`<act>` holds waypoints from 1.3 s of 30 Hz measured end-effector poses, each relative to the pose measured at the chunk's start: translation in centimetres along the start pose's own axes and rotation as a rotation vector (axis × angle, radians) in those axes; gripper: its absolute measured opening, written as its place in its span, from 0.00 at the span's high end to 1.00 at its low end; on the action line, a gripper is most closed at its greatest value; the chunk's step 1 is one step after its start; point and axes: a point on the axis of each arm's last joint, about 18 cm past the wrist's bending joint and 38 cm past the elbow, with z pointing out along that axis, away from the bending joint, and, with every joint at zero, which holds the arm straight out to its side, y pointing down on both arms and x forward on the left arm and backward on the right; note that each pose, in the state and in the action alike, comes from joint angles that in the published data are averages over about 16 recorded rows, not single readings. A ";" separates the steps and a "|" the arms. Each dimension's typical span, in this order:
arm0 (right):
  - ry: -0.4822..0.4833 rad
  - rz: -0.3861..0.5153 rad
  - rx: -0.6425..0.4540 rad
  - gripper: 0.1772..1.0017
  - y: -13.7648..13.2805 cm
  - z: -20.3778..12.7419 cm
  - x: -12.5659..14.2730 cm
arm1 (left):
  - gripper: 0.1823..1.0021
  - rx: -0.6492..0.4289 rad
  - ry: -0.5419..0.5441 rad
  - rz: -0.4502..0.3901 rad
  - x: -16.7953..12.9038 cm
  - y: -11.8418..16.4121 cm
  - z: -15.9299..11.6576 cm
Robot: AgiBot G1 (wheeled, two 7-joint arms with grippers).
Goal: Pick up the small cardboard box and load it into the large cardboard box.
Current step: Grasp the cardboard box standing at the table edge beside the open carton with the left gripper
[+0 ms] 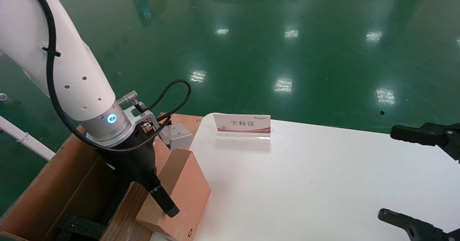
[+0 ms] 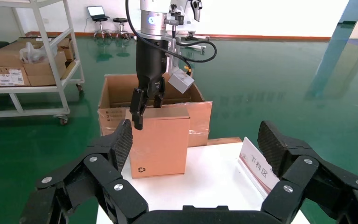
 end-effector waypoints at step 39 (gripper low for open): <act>0.000 0.000 0.000 0.41 0.0 0.0 0.0 | 0.44 0.005 -0.003 0.000 -0.1 -0.1 -0.2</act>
